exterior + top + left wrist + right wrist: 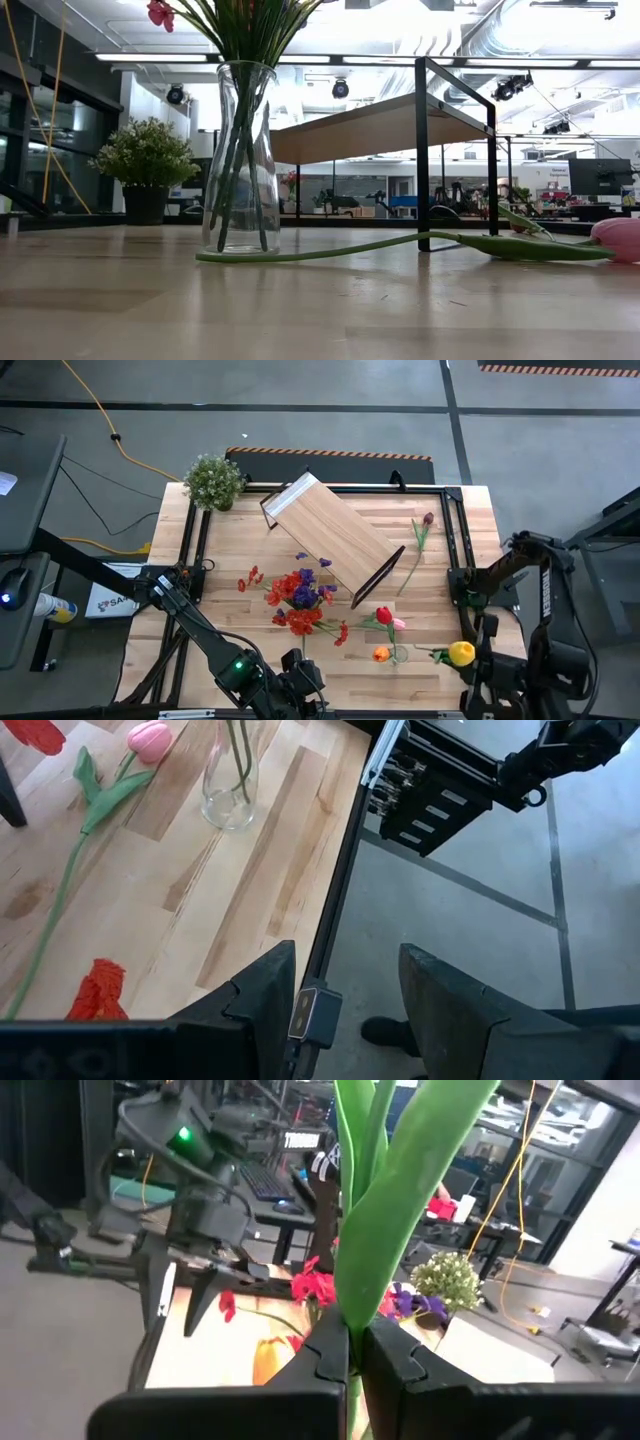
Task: Pick and place flowers into a vace then onto a shelf
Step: Put the yellow tulip into the right transparent vase
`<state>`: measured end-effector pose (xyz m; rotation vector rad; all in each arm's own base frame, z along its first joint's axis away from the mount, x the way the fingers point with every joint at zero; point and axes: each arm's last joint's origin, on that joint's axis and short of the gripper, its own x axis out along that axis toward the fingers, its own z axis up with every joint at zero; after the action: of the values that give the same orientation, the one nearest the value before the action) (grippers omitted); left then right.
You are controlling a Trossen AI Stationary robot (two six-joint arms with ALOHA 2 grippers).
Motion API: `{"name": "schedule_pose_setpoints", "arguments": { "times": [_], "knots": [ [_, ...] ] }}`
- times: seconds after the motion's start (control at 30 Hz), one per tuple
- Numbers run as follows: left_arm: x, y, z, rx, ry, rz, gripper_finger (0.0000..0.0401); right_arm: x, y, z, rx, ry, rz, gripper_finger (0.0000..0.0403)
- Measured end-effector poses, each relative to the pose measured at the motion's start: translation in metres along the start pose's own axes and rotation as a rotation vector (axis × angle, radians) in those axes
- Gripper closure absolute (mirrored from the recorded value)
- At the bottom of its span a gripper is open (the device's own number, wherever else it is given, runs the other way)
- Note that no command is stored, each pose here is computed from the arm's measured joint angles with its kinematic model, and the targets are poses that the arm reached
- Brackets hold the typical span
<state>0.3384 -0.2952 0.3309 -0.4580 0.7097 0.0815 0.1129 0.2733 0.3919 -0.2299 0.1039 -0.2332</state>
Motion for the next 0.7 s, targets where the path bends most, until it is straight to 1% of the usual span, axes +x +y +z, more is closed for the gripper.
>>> {"name": "schedule_pose_setpoints", "arguments": {
  "times": [0.17,0.23,0.3,0.4,0.53,0.7],
  "knots": [
    [0.0,0.0,0.0,0.0,0.0,0.0,0.019,0.004,0.001,-0.009,-0.017,0.046,0.019,0.0402],
    [0.0,0.0,0.0,0.0,0.0,0.0,0.019,0.007,0.001,-0.018,-0.031,0.05,0.009,0.0402],
    [0.0,0.0,0.0,-0.001,0.0,0.0,0.019,0.011,0.002,-0.029,-0.015,0.047,-0.004,0.0402],
    [0.0,0.0,0.0,-0.009,0.0,0.0,0.019,0.016,0.0,-0.048,0.053,0.014,-0.039,0.0402],
    [0.0,0.0,0.0,-0.013,0.0,-0.001,0.019,0.016,-0.008,-0.068,0.164,-0.046,-0.087,0.0402],
    [0.0,0.0,0.0,-0.013,-0.001,-0.001,0.019,0.007,-0.022,-0.087,0.288,-0.068,-0.069,0.0402]
  ]
}}
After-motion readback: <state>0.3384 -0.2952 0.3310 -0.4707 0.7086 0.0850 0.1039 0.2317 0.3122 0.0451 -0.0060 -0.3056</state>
